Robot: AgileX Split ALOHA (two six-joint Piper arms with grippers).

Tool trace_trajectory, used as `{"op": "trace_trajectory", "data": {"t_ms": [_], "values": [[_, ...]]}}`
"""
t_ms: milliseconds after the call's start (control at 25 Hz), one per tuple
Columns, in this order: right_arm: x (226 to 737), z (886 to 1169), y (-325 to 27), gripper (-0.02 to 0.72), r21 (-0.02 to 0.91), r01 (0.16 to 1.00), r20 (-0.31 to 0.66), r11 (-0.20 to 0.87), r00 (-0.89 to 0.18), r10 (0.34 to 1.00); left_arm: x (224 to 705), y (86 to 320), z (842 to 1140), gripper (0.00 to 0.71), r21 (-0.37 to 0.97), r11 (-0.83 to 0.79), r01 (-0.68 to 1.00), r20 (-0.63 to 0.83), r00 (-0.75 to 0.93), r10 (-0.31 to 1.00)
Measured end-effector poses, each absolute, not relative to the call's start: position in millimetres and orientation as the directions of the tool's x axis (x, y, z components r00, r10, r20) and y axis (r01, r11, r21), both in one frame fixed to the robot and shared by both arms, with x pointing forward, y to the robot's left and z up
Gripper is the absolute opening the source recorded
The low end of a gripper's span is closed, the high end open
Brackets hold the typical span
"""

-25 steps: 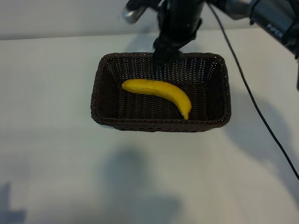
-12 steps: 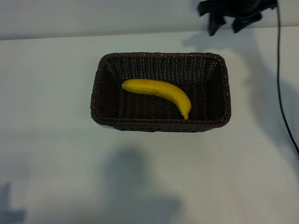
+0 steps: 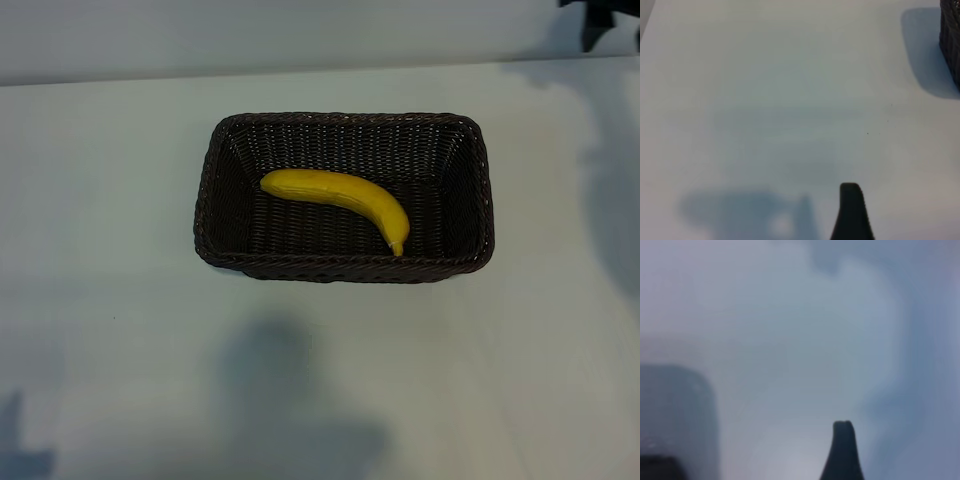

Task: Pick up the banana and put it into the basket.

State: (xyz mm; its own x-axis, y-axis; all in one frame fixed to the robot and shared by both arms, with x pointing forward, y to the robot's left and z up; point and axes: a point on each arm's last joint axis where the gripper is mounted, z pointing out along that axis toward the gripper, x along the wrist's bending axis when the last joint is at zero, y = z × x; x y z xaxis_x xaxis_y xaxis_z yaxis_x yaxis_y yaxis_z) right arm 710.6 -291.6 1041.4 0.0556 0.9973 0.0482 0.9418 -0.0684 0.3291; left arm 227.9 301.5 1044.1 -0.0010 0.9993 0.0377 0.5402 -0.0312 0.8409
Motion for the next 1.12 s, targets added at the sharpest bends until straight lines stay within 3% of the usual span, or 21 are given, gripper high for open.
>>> {"op": "trace_trajectory", "data": {"t_ms": [200,480,880,1120], "values": [[710.4,1041.4,-317.2,0.573,0.330,0.938,0.039,-0.104,0.097,0.995,227.9,301.5,1044.1,0.548,0.841,-0.031,0.540,0.038,-0.001,0.999],[687.6,1038.2,-324.4,0.573,0.272,0.961,-0.044,-0.044,0.058,0.997,227.9,301.5,1044.1,0.548,0.841,-0.031,0.540,0.038,-0.001,0.999],[604.3,1020.9,-323.1,0.573,0.076,0.997,-0.076,-0.030,0.036,0.996,227.9,301.5,1044.1,0.548,0.841,-0.031,0.540,0.038,-0.001,0.999],[530.2,1024.8,-321.4,0.573,0.015,1.000,-0.096,-0.022,0.023,0.995,227.9,301.5,1044.1,0.548,0.841,-0.031,0.540,0.038,-0.001,0.999]]}}
